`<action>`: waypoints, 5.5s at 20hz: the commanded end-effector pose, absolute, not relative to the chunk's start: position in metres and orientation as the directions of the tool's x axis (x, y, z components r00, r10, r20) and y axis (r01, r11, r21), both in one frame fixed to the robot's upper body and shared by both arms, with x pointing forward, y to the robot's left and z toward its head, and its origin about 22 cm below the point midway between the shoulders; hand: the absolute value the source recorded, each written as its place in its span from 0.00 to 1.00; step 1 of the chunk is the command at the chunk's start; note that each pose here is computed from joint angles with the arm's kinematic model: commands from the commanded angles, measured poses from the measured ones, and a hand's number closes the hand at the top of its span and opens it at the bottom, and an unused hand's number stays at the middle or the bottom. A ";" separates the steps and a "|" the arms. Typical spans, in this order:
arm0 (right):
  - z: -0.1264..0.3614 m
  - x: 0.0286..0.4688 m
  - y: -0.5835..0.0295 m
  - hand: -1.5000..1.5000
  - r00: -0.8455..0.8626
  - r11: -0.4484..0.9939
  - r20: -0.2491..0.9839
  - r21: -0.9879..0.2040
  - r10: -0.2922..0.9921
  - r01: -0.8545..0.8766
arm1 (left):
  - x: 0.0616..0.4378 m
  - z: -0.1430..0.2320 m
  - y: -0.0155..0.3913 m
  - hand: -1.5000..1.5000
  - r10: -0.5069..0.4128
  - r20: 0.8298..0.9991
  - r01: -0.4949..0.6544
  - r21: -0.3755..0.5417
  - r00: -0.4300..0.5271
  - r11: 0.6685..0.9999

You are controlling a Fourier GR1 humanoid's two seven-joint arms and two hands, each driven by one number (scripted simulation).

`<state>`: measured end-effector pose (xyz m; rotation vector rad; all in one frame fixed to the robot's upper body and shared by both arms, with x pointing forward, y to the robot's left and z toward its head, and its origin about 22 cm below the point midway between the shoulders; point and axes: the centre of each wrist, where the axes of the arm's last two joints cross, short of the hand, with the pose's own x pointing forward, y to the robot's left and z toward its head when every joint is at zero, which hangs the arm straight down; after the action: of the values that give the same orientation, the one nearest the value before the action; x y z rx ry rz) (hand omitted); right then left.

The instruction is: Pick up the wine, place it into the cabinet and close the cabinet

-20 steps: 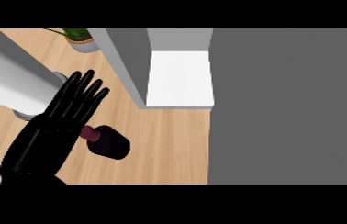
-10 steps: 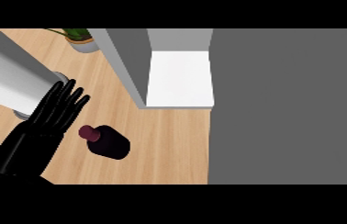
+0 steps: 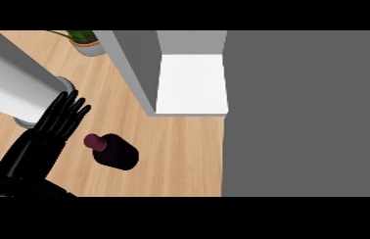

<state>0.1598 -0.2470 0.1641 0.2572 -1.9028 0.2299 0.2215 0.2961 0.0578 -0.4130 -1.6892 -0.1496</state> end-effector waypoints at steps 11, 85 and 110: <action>0.166 0.145 -0.237 0.00 -0.319 0.959 0.945 -0.019 -0.075 -0.282 | 0.225 -0.004 0.325 0.00 0.123 0.991 0.330 -0.098 -0.055 0.939; 0.159 0.171 -0.247 0.00 -0.319 0.968 0.948 -0.066 -0.015 -0.242 | 0.175 -0.188 0.303 1.00 0.282 0.959 0.044 -0.281 -0.033 0.959; 0.172 0.157 -0.257 0.00 -0.329 0.958 0.944 -0.063 -0.035 -0.281 | 0.164 -0.039 0.226 1.00 0.406 0.885 0.135 -0.384 -0.227 0.913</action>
<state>0.1580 -0.2507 0.1605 0.2139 -1.8947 0.2368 0.1548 0.2322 -0.0722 -0.3892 -1.7710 0.2639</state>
